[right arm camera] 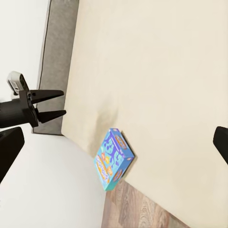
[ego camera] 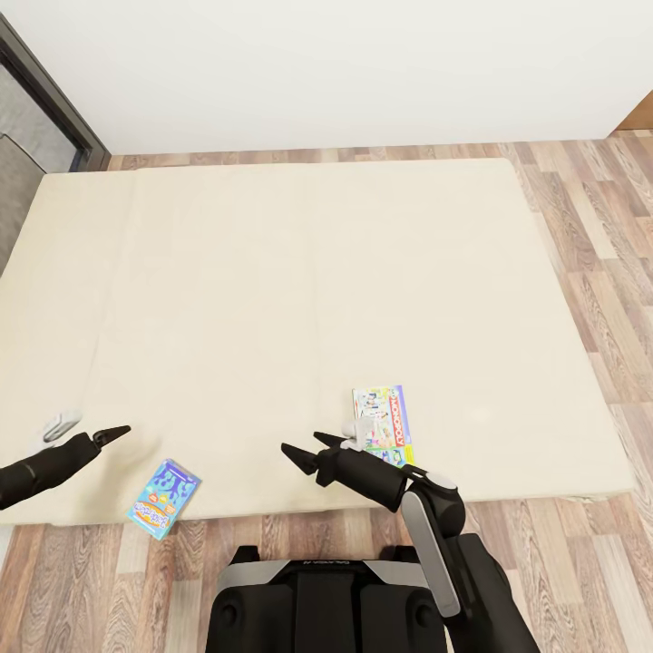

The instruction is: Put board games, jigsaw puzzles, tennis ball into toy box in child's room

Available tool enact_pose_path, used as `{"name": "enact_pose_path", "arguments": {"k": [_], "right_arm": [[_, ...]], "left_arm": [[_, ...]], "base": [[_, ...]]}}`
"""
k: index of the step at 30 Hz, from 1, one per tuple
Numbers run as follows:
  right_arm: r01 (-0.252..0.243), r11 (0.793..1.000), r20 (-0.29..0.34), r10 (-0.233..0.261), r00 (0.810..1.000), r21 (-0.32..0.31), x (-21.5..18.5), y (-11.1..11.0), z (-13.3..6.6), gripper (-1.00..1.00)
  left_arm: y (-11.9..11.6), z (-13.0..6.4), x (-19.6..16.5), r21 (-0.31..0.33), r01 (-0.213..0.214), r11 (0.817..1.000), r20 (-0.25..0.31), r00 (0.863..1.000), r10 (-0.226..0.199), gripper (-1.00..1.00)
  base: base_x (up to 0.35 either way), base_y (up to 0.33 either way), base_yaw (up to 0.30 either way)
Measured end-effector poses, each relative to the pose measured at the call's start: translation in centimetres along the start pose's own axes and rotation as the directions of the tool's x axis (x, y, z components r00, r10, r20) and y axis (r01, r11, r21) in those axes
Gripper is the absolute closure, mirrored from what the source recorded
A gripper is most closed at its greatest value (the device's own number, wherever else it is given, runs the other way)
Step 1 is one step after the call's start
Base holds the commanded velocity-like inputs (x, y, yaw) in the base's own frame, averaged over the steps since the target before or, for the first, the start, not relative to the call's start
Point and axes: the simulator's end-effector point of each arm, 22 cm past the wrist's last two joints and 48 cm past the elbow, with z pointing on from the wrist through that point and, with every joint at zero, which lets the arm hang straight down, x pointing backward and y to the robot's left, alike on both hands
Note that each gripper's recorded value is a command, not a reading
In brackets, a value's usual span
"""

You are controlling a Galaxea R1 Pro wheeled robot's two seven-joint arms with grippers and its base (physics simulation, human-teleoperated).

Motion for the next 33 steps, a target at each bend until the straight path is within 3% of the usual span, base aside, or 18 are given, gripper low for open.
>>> {"name": "enact_pose_path", "arguments": {"k": [17,33], "right_arm": [[-0.002,1.000,0.000,0.002,1.000,-0.002,0.0,0.0,0.0,-1.00],[0.001,1.000,0.004,-0.001,1.000,-0.004,-0.3,1.7,-0.9,-1.00]], "left_arm": [[0.1,-0.2,-0.2,0.001,0.003,1.000,0.007,1.000,-0.003,-1.00],[-0.1,-2.2,-0.7,-0.001,-0.002,1.000,0.011,1.000,0.002,-1.00]], "base": [[0.000,0.000,0.000],[0.000,0.000,0.000]]}}
